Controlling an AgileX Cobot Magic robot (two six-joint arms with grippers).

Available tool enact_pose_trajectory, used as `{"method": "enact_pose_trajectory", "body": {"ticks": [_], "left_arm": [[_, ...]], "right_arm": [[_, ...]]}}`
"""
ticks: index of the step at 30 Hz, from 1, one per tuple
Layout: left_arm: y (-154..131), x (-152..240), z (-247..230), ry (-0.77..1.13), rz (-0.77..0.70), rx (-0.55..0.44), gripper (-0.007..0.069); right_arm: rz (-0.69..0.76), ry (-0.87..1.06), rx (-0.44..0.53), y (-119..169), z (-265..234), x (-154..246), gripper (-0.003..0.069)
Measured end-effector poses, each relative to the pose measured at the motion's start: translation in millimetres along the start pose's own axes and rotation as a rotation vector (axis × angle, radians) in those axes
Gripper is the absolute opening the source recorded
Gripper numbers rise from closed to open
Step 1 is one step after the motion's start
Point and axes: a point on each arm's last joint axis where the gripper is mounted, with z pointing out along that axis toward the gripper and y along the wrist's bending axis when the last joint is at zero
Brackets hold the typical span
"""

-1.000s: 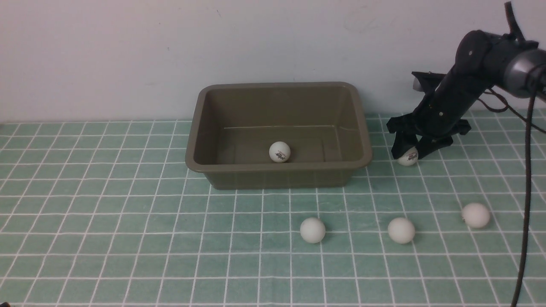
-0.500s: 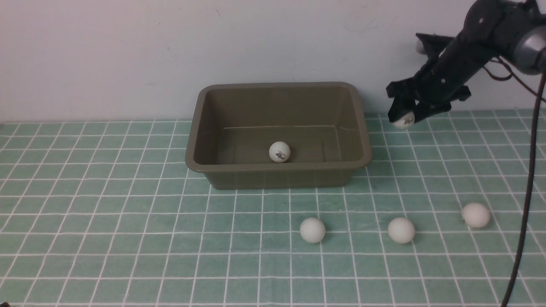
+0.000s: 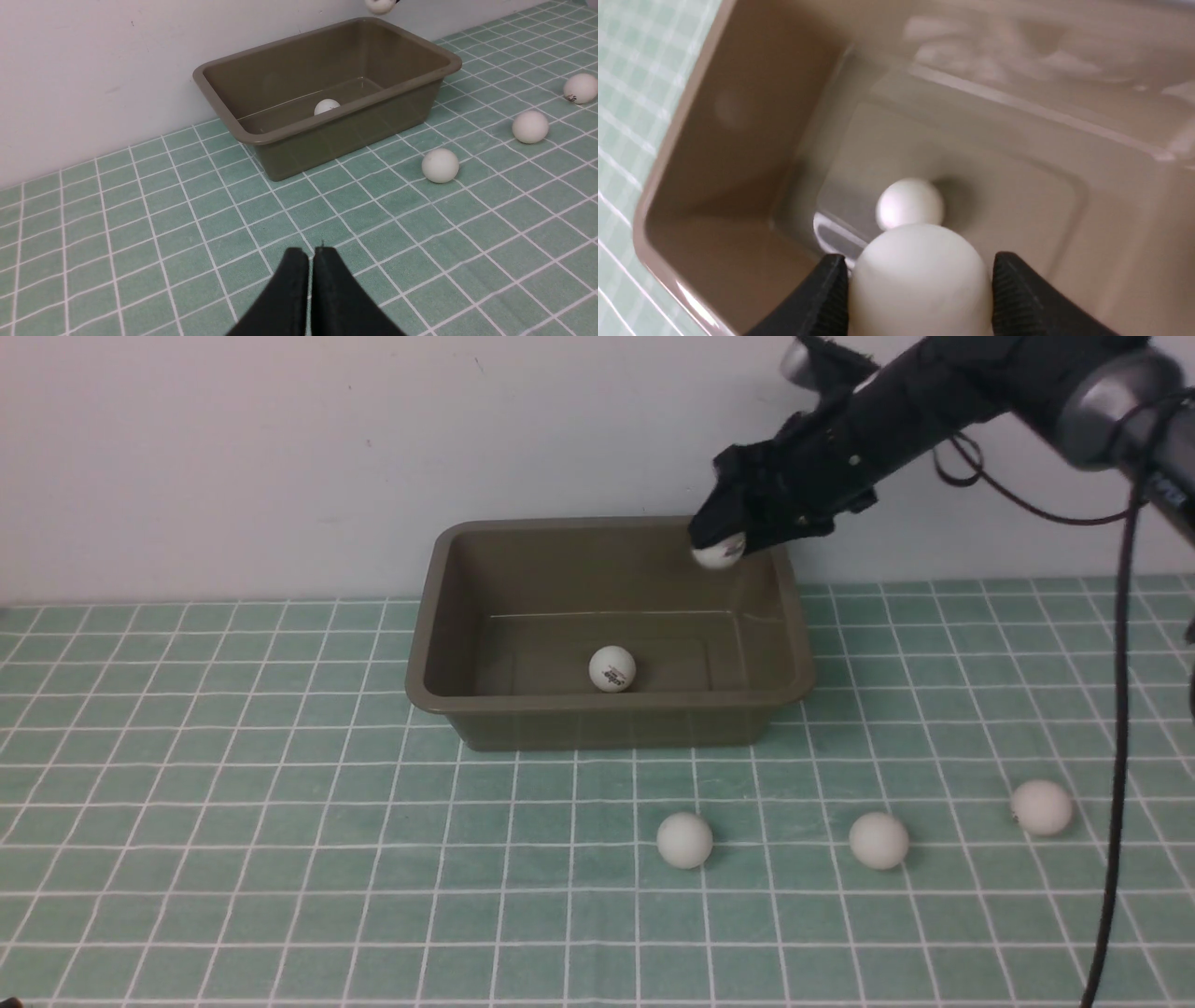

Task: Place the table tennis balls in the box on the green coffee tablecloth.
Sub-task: 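Release the ping pong ball into the bin and lift the gripper away, then reach for and grasp a ping pong ball on the table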

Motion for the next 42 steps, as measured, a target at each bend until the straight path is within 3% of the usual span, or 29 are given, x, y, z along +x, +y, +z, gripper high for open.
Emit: {"method": "enact_pose_trajectory", "body": {"ticks": [2,7,14,20,25,31,35,42], "left_arm": [[0,0,0,0.0,0.0,0.0,-0.0004],[0,0,0,0.001,0.0,0.0,-0.0004],[0,0,0,0.001,0.0,0.0,-0.0004],[0,0,0,0.001,0.0,0.0,-0.0004],[0,0,0,0.001,0.0,0.0,-0.0004],[0,0,0,0.001,0.0,0.0,-0.0004],[0,0,0,0.001,0.0,0.0,-0.0004],[0,0,0,0.001,0.0,0.0,-0.0004]], "right_arm": [[-0.067,0.059,0.028,16,21,7,0.0358],[-0.164,0.147,0.108,27,48,18,0.0358],[-0.195,0.156,0.104,29,51,20,0.0447],[-0.204,0.14,0.113,31,44,16,0.0476],[-0.209,0.076,0.182,36,5,3,0.0479],[-0.153,-0.114,0.413,41,-118,-11,0.048],[-0.117,-0.115,0.52,35,-164,9,0.048],[-0.002,0.065,0.58,8,-170,70,0.048]]}}
